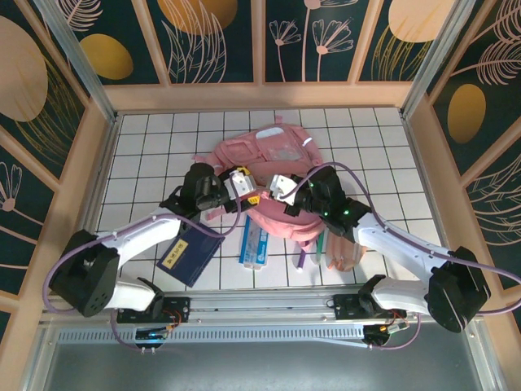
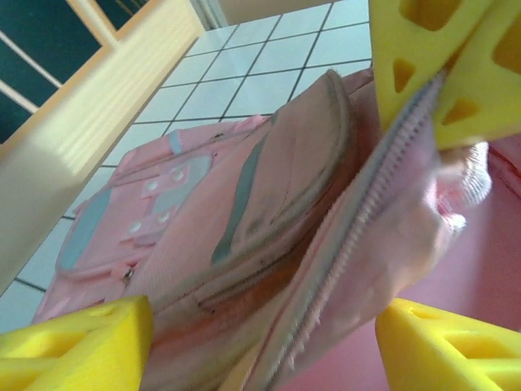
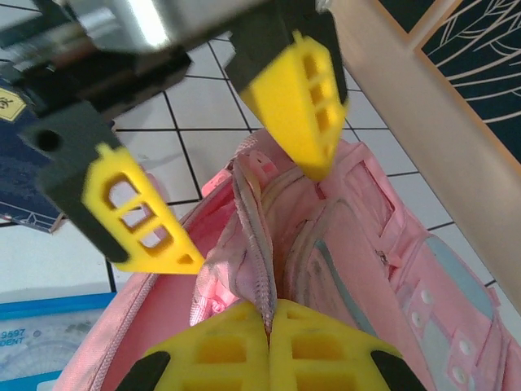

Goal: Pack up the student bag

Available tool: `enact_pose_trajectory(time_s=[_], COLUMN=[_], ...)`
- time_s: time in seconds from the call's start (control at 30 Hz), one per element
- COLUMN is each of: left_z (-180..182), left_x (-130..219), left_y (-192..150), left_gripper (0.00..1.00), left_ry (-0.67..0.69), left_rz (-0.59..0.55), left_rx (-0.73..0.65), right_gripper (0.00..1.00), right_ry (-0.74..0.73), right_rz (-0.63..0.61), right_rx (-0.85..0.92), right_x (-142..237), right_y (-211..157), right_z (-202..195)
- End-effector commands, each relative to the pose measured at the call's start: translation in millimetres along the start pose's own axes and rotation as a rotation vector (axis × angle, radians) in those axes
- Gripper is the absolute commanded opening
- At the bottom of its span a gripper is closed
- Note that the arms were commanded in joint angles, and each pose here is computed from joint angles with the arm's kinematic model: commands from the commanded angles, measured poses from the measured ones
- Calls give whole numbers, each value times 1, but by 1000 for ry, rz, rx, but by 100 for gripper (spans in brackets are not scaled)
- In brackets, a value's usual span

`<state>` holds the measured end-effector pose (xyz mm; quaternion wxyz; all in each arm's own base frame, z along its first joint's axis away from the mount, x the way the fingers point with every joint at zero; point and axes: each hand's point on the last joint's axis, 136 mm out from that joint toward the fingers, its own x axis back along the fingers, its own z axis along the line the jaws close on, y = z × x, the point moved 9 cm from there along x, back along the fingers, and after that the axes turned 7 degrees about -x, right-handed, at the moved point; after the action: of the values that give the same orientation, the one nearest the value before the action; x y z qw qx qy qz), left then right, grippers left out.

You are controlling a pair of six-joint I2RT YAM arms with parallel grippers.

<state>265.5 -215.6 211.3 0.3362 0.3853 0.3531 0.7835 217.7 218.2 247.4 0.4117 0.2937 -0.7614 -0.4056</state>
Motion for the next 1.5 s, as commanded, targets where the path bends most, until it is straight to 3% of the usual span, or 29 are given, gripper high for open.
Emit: enact_pose_trajectory(time_s=[0.0, 0.1, 0.13, 0.17, 0.23, 0.27, 0.3, 0.33, 0.43, 0.53, 0.57, 0.67, 0.83, 1.03, 1.3, 1.4, 1.47], left_z=[1, 5, 6, 6, 8, 9, 10, 12, 17, 26, 30, 40, 41, 43, 41, 44, 49], left_x=[-11, -18, -20, -22, -23, -22, -21, -19, -13, -7, -5, 1, 2, 4, 8, 7, 7], left_y=[6, 9, 12, 13, 14, 14, 13, 12, 8, 1, -2, -7, -5, -6, -6, -8, -11], left_gripper=[67, 50, 38, 24, 0, 0, 0, 0, 0, 0, 0, 0, 0, 0, 0, 0, 0], left_ry=[-56, -70, -79, -89, -92, -76, -55, -22, 71, 131, 156, 219, 183, 166, 151, 161, 184], left_rz=[-52, -78, -88, -95, -94, -86, -75, -64, -37, -30, -32, -61, -94, -110, -118, -107, -87], left_rx=[-69, -79, -87, -96, -116, -122, -130, -139, -152, -117, -100, -72, -90, -101, -130, -136, -138], right_gripper=[0, 0, 0, 6, 29, 38, 83, 99, 99, 99, 99, 99, 96, 96, 93, 75, 51], right_ry=[17, 17, 7, 1, -5, -13, -29, -60, -219, -663, -739, -581, -514, -418, -265, -243, -258], right_rz=[-167, -171, -169, -166, -155, -147, -135, -131, -145, -119, -92, 7, 147, 204, 171, 100, 57], right_rx=[69, 82, 82, 79, 79, 78, 74, 59, -192, -810, -1005, -1423, -2022, -2293, -2466, -2519, -2537], right_x=[11, 12, 13, 13, 15, 18, 20, 24, 40, 63, 70, 66, 59, 37, -3, -8, -7], right_y=[26, 24, 23, 23, 23, 24, 24, 26, 34, 26, 17, -15, -47, -57, -68, -66, -63], right_z=[2, 5, 5, 5, 4, 4, 2, -1, -18, -56, -62, -58, -41, -48, -83, -90, -93])
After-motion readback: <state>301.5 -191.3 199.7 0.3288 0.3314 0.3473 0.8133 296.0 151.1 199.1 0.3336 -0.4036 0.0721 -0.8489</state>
